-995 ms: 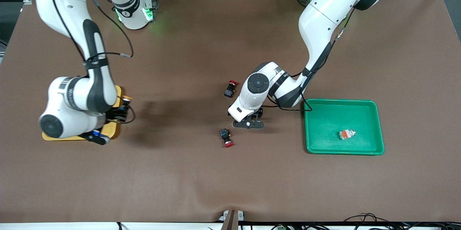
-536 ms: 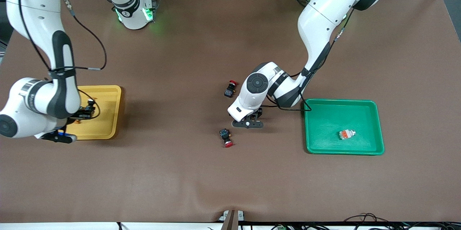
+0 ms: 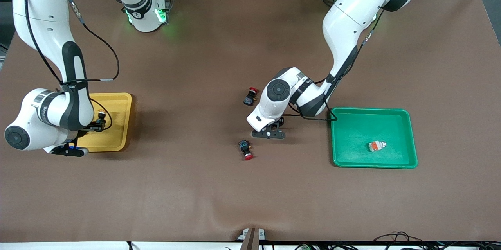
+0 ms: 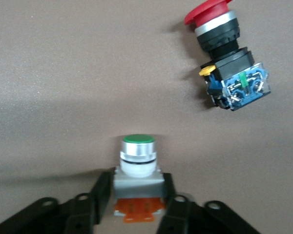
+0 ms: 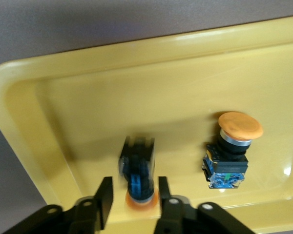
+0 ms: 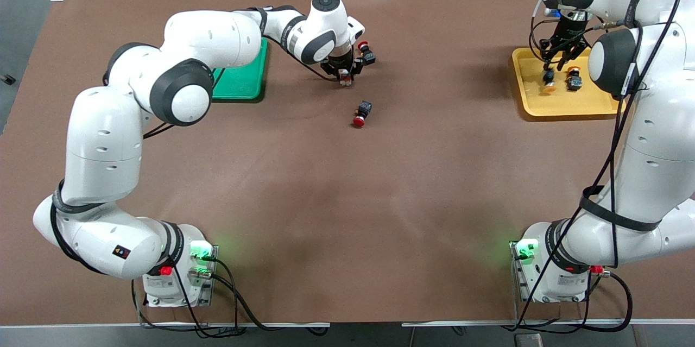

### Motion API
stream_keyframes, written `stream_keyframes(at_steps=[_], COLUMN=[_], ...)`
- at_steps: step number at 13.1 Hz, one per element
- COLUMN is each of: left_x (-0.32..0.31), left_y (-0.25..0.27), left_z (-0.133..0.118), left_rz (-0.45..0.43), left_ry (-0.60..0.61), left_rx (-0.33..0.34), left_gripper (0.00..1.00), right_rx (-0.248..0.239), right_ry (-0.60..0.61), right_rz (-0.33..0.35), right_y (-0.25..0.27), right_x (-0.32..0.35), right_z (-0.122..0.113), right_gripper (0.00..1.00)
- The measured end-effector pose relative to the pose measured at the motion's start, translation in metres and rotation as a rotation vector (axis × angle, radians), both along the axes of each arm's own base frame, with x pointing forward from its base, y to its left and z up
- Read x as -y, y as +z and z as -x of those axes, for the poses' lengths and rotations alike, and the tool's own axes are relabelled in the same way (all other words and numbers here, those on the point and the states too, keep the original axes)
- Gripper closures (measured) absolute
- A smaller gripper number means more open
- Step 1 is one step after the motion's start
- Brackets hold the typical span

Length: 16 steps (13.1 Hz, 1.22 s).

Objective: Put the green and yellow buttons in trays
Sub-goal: 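Carry the orange button to the yellow tray while the left gripper carries green, then release the orange button in the yellow tray while the left gripper releases green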

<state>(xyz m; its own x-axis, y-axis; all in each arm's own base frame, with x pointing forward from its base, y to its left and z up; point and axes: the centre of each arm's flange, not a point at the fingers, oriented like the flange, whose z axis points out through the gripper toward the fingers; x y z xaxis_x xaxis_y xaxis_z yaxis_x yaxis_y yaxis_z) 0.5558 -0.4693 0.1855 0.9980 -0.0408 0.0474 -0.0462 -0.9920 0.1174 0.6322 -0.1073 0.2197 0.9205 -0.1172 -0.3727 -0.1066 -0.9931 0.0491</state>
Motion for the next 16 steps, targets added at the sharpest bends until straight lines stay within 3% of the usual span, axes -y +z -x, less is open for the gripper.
stream_keyframes(at_steps=[4, 5, 10, 13, 16], left_x=[-0.018, -0.027, -0.137, -0.2, -0.257], left_y=[0.003, 0.009, 0.09, 0.096, 0.083], left_z=[-0.019, -0.027, -0.096, -0.114, -0.127], left_rz=[-0.016, -0.031, -0.091, -0.141, -0.166], left_ry=[0.031, 0.046, 0.185, 0.255, 0.292], left_rx=[0.02, 0.015, 0.018, -0.038, -0.082], left_gripper=[0.59, 0.59, 0.59, 0.59, 0.59], right_rx=[0.003, 0.005, 0.04, 0.071, 0.065], right_ry=[0.021, 0.033, 0.062, 0.073, 0.096], right_rz=[-0.005, -0.009, -0.111, -0.141, -0.165], right_y=[0.0, 0.003, 0.082, 0.163, 0.238], right_x=[-0.014, -0.022, -0.104, -0.142, -0.144], right_z=[-0.003, -0.005, -0.013, -0.015, -0.014], right_gripper=[0.06, 0.0, 0.0, 0.0, 0.0])
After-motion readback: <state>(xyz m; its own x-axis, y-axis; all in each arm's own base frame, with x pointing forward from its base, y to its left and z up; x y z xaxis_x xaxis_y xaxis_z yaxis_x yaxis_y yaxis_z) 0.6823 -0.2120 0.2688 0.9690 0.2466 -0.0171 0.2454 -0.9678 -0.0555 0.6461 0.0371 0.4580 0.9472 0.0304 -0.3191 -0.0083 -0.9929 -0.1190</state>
